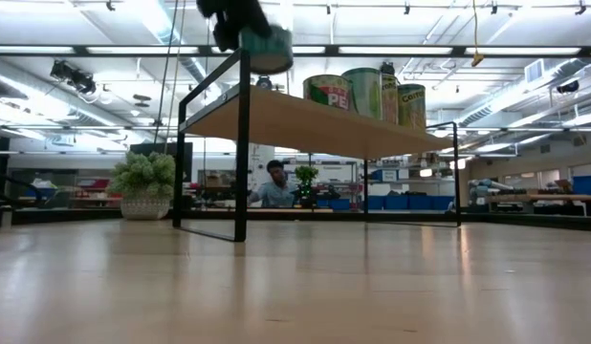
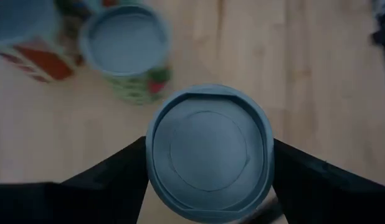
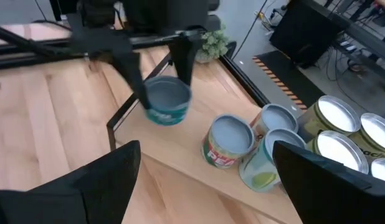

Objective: Pick and place cans onto a shelf
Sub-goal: Put the canned tuna on the shelf, then return to Home Position

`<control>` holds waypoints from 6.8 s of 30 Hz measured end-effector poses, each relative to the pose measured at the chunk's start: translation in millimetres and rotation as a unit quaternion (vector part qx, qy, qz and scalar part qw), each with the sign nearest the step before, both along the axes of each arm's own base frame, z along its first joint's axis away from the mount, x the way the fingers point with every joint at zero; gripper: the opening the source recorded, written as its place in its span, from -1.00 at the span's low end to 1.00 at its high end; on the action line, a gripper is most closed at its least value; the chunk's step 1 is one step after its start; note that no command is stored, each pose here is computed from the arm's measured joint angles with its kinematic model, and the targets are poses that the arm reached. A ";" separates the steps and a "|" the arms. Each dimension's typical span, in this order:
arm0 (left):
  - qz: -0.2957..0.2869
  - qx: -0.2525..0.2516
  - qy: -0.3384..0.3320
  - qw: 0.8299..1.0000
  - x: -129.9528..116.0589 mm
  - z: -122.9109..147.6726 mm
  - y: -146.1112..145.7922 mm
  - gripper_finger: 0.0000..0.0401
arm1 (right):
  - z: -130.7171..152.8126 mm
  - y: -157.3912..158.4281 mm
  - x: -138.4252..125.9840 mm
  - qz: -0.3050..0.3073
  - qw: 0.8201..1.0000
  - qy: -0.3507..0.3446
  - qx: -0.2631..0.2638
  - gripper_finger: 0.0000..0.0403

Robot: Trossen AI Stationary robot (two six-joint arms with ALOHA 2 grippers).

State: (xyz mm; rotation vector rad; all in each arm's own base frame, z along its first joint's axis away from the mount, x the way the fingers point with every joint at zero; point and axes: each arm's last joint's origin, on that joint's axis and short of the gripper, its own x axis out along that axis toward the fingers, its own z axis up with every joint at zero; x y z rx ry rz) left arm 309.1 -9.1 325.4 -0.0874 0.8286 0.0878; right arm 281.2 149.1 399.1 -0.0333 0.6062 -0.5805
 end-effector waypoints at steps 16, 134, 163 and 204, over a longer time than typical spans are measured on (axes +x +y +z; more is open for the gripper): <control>0.019 0.099 0.029 0.994 13.1 -21.3 89.4 0.46 | 3.2 -12.0 4.8 -0.020 1.000 -0.011 0.006 0.85; 0.172 -0.135 -0.370 0.903 -191.8 -47.3 18.0 -0.74 | -127.0 -94.5 -119.5 0.024 0.871 -0.402 0.282 0.73; 0.233 -0.185 -0.460 0.837 -237.8 -92.9 20.2 -0.74 | -169.0 -115.5 -162.1 0.022 0.793 -0.528 0.304 0.73; 0.340 -0.055 -0.308 0.887 -232.3 -153.8 26.2 -0.74 | -199.5 -136.0 -188.6 -0.189 0.657 -0.642 0.347 0.73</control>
